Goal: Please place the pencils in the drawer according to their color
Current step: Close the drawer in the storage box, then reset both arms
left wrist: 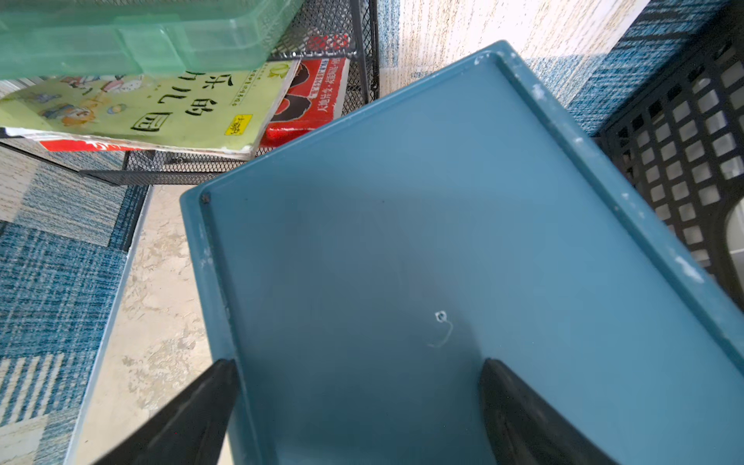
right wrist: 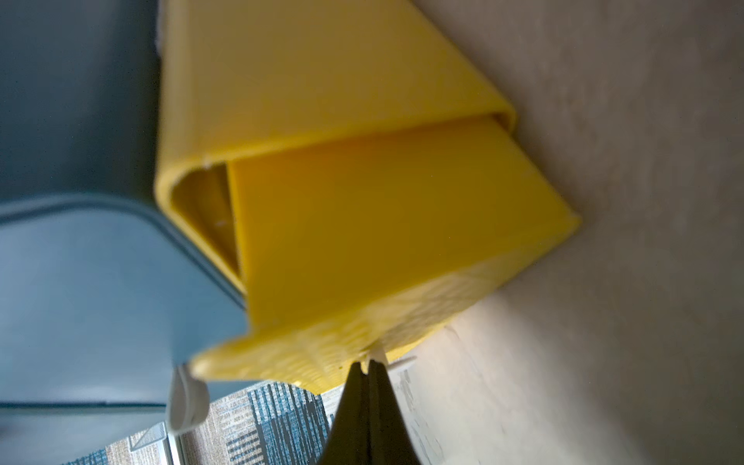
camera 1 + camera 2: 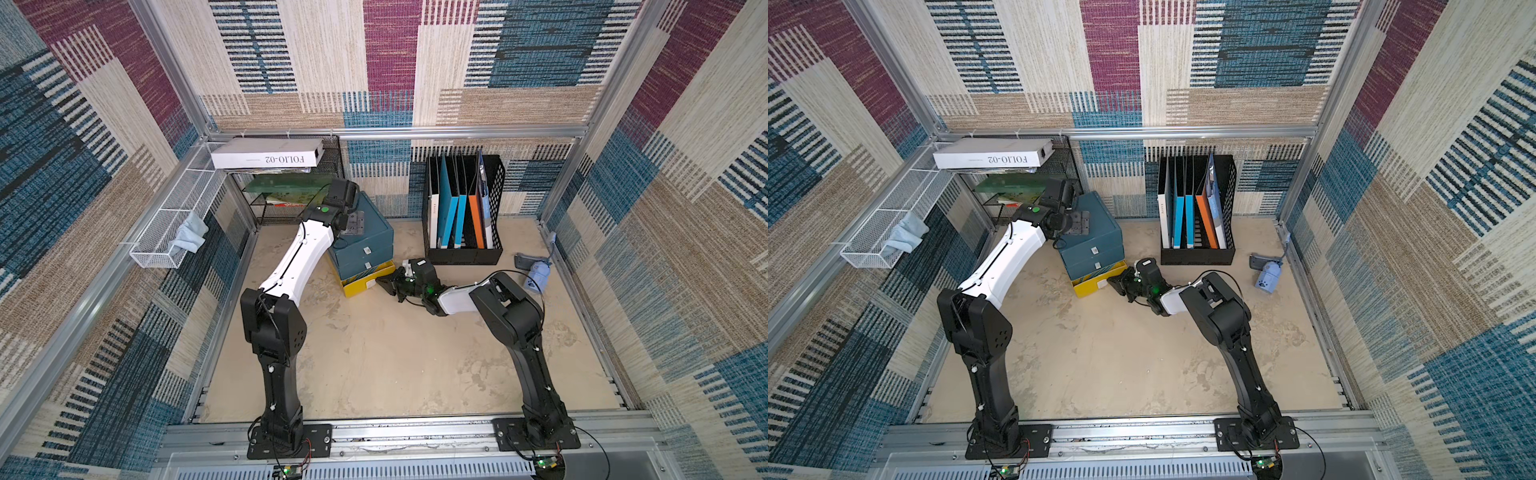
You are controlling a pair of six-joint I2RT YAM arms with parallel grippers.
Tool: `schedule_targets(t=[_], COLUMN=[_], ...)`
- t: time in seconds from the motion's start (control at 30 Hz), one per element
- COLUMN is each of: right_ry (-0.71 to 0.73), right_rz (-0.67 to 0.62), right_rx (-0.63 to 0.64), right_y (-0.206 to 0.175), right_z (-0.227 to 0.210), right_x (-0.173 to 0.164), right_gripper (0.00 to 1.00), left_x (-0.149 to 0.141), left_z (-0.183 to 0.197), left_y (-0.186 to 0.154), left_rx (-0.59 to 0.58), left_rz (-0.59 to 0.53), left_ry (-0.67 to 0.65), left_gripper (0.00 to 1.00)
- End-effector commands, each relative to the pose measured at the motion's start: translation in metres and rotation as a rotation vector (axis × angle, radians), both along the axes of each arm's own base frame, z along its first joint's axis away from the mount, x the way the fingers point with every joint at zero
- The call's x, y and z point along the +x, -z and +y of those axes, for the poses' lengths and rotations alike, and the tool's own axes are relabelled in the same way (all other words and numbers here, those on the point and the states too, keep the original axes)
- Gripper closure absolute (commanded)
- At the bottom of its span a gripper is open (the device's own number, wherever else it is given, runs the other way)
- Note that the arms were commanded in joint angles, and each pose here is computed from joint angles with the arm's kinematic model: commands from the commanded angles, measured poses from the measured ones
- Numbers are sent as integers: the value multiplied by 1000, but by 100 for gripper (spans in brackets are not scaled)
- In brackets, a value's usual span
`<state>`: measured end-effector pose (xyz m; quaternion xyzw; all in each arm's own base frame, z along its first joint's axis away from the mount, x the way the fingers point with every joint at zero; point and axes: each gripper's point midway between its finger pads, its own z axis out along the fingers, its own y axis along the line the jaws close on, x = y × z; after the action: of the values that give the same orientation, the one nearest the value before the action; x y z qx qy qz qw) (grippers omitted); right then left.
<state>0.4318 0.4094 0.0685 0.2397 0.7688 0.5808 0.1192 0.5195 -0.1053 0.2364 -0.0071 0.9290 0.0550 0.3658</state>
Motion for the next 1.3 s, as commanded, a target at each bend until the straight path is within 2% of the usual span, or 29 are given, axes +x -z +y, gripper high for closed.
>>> schedule_targets(t=[0.0,0.2,0.33,0.4,0.43,0.53,0.57,0.6,0.63,0.73,0.83,0.97,1.07,1.13,1.2,1.27], right_ry=[31,19,-8,-16,-20,-40,-45,-51,-54,-45,35,201,323,392,464,513], right_rz=[-26,-55,-80,-110,-127,-170,-196,-203,-207,-252,-302,-475,-587,-659,-702,-734], right_rx=[44,58,59,47,38,8,4,-9,-34,-123,-255,-487,-691,-811,-935,-1056], right_y=[-10,-15,-30,-47,-56,-85,-98,-106,-113,-137,-161,-213,-240,-252,-254,-250], right_z=[7,15,11,4,-1,-15,-20,-25,-33,-63,-108,-187,-248,-283,-314,-339], right_x=[13,23,11,2,-4,-24,-31,-38,-47,-72,-86,-89,-86,-84,-84,-83], right_gripper=[100,100,100,95,89,54,35,22,0,1,1,1,1,1,1,1], left_x=[-52,-59,-61,-61,-61,-63,-65,-69,-76,-107,-144,-186,-215,-229,-240,-243], left_z=[5,3,0,-4,-7,-19,-25,-30,-38,-55,-55,-15,24,50,71,83], left_y=[55,57,46,31,20,-23,-40,-55,-73,-121,-149,-156,-139,-116,-88,-54], left_rx=[55,34,15,-4,-18,-76,-97,-116,-137,-175,-196,-185,-98,-10,83,172], left_rz=[297,292,269,235,208,115,77,47,10,-90,-195,-394,-563,-644,-660,-624], left_ry=[61,67,87,104,114,154,176,197,230,315,351,259,181,110,50,40], left_gripper=[2,2,2,1,1,1,1,1,1,1,1,1,1,1,1,1])
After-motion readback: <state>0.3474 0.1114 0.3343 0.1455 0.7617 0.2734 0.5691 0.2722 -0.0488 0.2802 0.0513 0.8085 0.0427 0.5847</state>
